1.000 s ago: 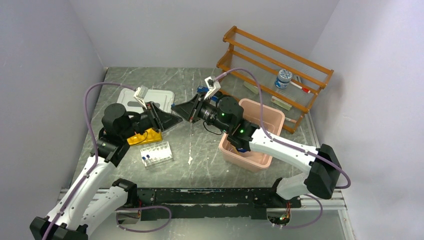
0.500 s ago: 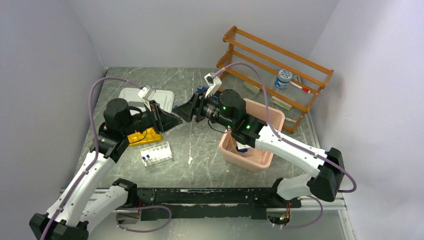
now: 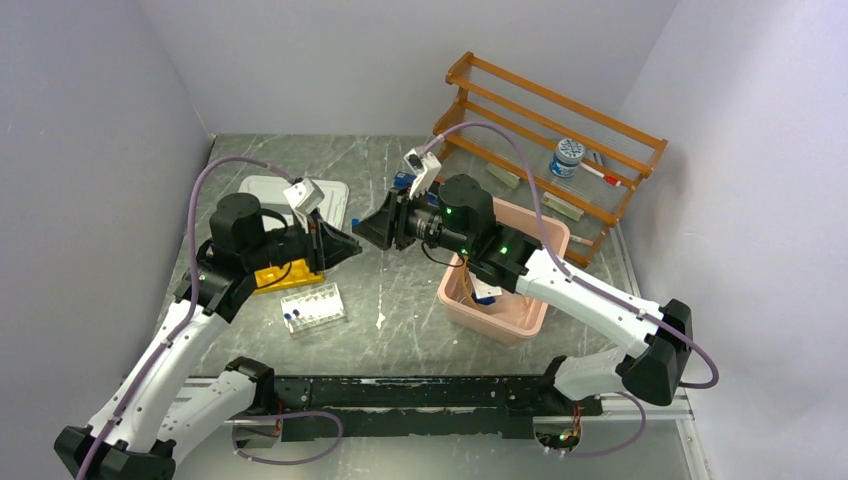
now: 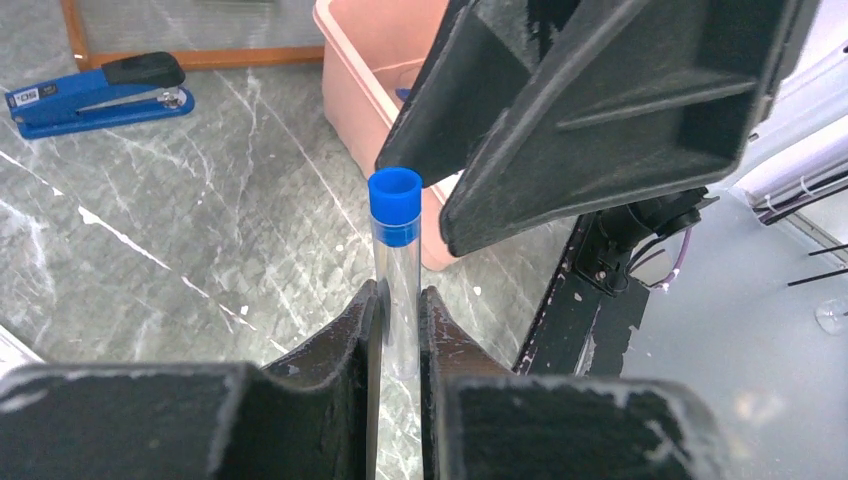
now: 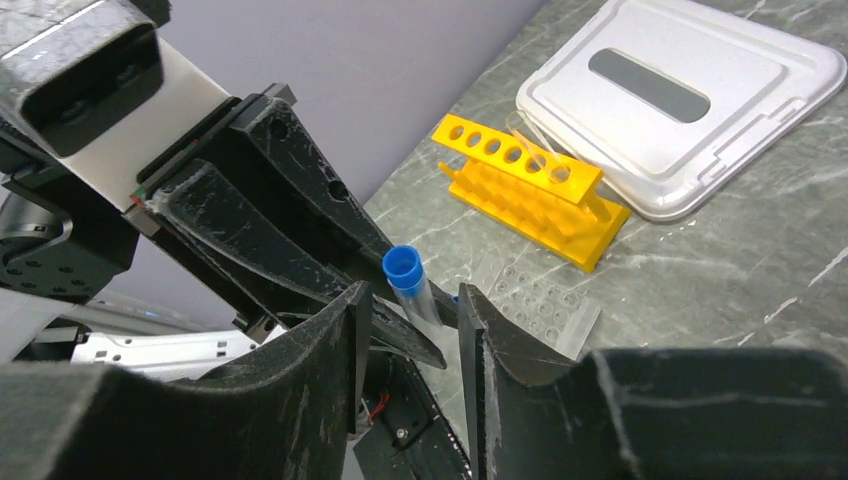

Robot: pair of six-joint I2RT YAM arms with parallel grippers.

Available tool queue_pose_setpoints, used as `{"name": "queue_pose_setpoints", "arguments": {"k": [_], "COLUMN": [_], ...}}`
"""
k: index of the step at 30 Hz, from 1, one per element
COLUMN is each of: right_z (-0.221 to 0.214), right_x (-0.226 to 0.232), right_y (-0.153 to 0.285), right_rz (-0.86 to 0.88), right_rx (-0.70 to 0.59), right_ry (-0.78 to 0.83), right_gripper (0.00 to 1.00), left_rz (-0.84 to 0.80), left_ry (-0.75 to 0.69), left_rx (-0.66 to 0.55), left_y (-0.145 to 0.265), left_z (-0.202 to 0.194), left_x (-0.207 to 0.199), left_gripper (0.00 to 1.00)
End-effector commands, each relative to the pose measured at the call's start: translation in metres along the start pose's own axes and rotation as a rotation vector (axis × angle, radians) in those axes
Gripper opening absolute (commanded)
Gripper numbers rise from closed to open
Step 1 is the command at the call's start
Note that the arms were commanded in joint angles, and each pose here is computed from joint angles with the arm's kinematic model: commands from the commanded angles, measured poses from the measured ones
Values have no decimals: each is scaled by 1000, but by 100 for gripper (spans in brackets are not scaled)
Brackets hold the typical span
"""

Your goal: Organize the chemistry lab equipment

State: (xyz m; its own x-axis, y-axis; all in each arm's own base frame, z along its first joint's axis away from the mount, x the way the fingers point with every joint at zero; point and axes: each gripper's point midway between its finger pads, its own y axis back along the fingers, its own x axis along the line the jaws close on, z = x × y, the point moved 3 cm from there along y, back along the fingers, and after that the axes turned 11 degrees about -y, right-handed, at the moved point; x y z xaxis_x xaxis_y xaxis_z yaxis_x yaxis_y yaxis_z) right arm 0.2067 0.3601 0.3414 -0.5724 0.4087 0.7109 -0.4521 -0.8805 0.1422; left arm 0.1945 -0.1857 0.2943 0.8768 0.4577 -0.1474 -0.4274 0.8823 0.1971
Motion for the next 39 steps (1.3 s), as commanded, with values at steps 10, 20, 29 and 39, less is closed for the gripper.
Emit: {"name": "queue_pose_setpoints", "arguments": {"k": [10, 20, 29, 39], "right_z": [5, 5, 17, -23], "right_x": [9, 7, -18, -47], "right_y": [-5, -8, -11, -30], "right_rz": [54, 65, -22, 19], "right_rx": [12, 25, -83, -117], "right_ry": [38, 88, 240, 398], "right_gripper": [32, 15, 10, 11], "left_rz": [-41, -23, 244, 889], "left_ry": [-72, -65, 3, 104], "left_rx": [-17, -23, -3, -167], "left_y": [6, 7, 23, 115], "left_z": [2, 3, 12, 70], "left_x": [-13, -13, 13, 49], "left_gripper": [5, 5, 69, 70]}}
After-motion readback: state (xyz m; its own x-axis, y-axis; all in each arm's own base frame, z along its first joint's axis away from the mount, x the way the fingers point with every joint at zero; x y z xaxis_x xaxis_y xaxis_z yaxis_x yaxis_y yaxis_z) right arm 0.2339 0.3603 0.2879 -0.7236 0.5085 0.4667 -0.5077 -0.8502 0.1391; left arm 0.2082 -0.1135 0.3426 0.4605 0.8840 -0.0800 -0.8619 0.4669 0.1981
